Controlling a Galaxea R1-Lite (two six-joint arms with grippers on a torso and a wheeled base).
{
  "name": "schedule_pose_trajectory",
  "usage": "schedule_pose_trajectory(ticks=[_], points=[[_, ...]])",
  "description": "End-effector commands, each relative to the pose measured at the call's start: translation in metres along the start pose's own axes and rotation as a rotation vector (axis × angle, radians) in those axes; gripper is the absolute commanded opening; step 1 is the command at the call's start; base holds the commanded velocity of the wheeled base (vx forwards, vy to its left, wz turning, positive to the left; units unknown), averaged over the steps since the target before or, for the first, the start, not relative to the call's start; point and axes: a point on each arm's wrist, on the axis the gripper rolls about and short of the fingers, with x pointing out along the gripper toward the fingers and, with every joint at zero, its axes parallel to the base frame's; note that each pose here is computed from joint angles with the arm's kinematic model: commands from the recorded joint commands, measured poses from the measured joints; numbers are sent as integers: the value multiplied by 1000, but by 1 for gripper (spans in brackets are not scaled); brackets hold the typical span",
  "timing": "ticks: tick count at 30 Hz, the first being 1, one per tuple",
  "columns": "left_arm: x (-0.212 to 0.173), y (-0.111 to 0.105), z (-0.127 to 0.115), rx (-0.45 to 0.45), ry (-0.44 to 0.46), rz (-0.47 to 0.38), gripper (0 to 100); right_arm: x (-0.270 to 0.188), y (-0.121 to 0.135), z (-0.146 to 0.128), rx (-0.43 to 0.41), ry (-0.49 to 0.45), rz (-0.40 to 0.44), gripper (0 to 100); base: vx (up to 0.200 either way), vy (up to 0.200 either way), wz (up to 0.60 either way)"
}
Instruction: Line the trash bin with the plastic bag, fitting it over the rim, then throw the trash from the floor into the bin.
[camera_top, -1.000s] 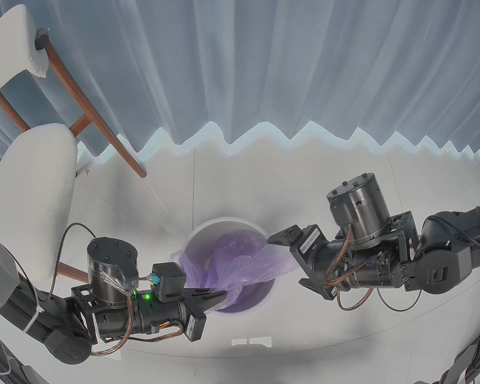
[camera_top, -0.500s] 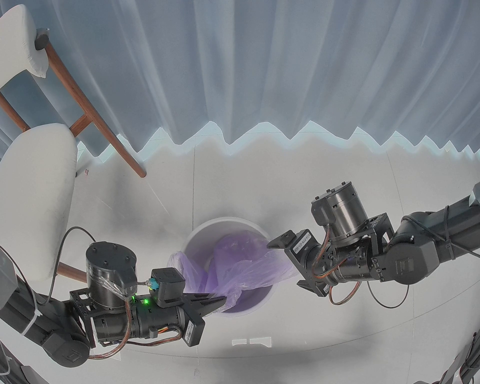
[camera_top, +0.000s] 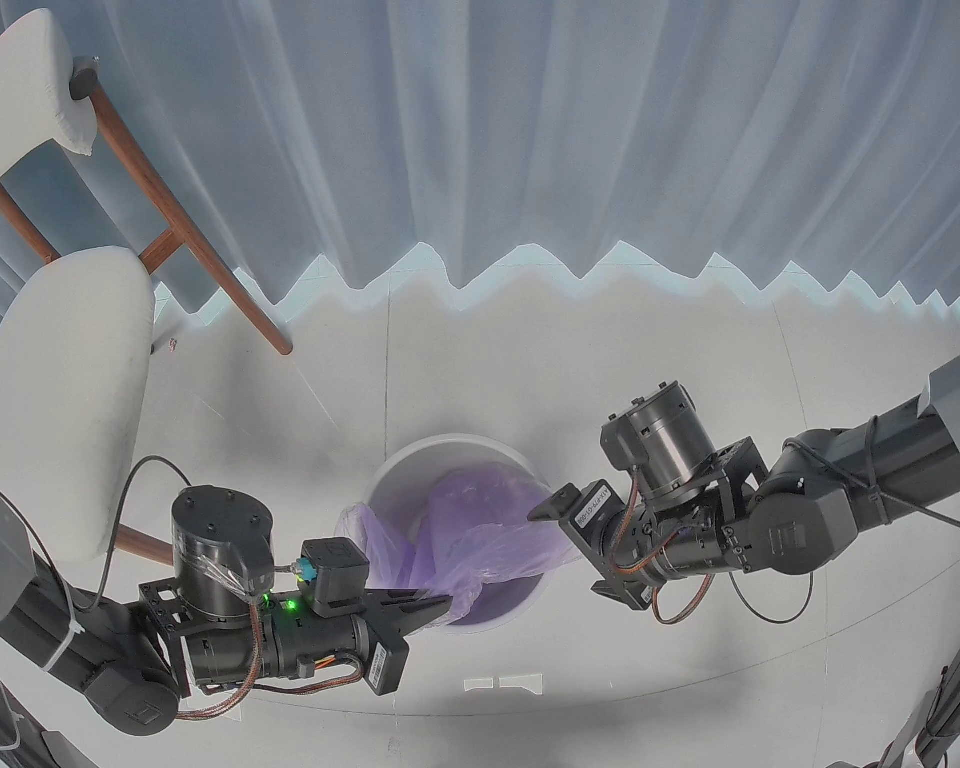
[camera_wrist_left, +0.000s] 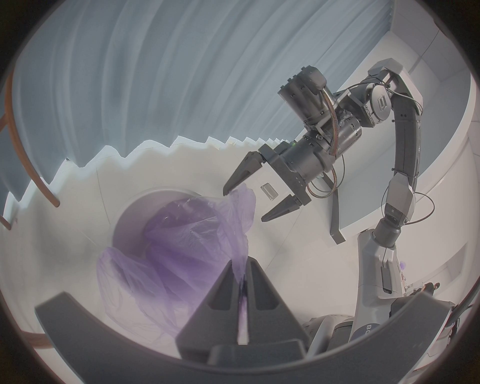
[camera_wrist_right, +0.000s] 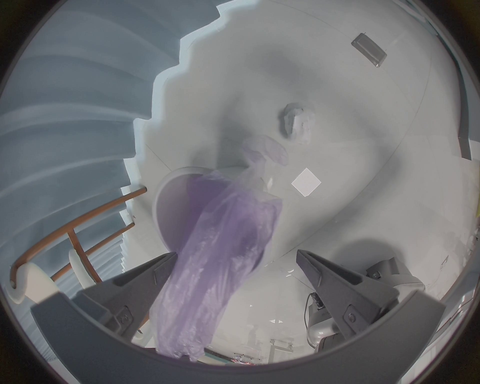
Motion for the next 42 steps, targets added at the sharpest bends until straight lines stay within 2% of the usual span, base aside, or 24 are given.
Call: schedule_pose_trajectory(ticks=[1,7,11,16,24,32,33,42], points=[[0,0,-1,-2,2,0,0,-5,-4,-9,-17,17,-5,100,0,0,0],[1,0,0,-4,-1,2,0,-18,-11,-19,-41,38,-8,100,0,0,0],[0,0,1,-5,-4,6,0,-15,-24,-26,-53,54,-51,100,0,0,0],[0,0,2,-3,-10,7,0,0,-28,-21,-39,46,-88,100,0,0,0],[1,0,3,-2,-13,2,0,28,-25,-11,-24,32,-118,100,0,0,0],[-1,1,4,-4,-17,10,0,35,-8,-7,-17,22,-78,100,0,0,0],[-1,2,4,-3,-19,10,0,35,-8,-8,-22,25,-77,0,0,0,0],[-2,1,6,-2,-31,9,0,32,-5,-5,-34,12,-62,0,0,0,0]])
